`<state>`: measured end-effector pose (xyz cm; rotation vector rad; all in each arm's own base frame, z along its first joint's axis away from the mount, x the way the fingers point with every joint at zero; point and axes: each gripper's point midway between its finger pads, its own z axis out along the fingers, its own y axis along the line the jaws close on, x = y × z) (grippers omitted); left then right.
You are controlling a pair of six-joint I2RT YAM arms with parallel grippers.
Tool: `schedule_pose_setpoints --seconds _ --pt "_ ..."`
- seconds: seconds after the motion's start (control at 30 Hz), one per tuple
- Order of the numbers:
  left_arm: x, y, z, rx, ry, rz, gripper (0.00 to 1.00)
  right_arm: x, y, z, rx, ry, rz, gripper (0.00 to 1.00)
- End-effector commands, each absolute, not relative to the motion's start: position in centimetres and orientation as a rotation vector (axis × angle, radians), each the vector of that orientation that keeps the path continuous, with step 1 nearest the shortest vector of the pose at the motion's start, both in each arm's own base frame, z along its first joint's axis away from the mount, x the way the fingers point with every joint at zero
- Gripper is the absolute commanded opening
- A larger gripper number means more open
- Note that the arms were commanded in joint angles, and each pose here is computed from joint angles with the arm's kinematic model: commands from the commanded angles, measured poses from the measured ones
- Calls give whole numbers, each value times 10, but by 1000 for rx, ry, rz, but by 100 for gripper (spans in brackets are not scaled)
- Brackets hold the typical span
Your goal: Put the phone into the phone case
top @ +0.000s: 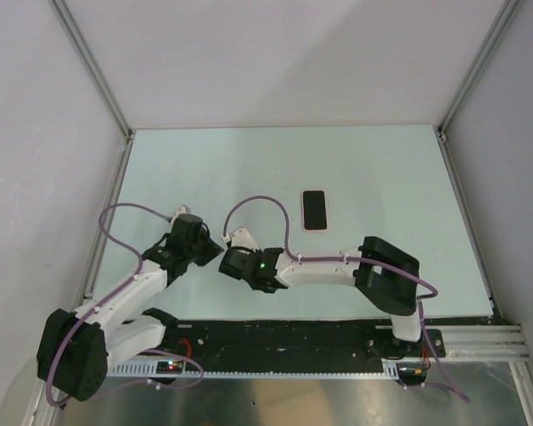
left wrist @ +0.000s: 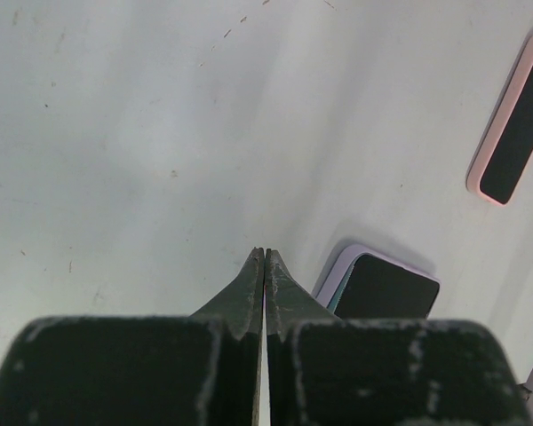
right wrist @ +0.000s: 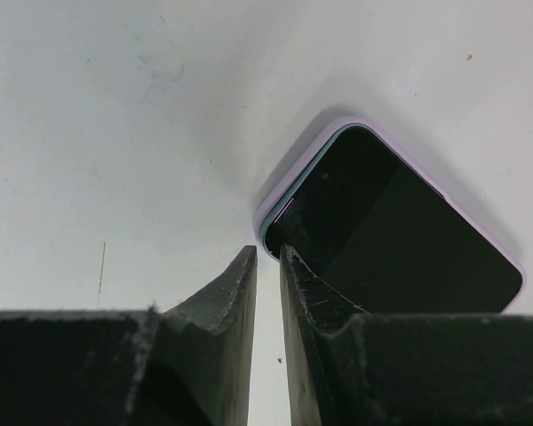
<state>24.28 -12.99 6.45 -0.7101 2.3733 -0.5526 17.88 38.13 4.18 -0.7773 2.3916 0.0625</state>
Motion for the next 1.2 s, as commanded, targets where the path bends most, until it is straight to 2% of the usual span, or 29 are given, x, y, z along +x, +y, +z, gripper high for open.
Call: schedule_pose_setpoints --seconds 0.0,0.63,1.17 --pt "244 -130 67 -679 2363 -573 0 186 388 48 -750 2357 43 21" --pt "245 -134 64 -678 2381 -581 0 177 382 23 -812 2411 -1 11" --pt "245 -134 62 -684 2389 -584 0 154 364 -20 -879 2523 -20 9"
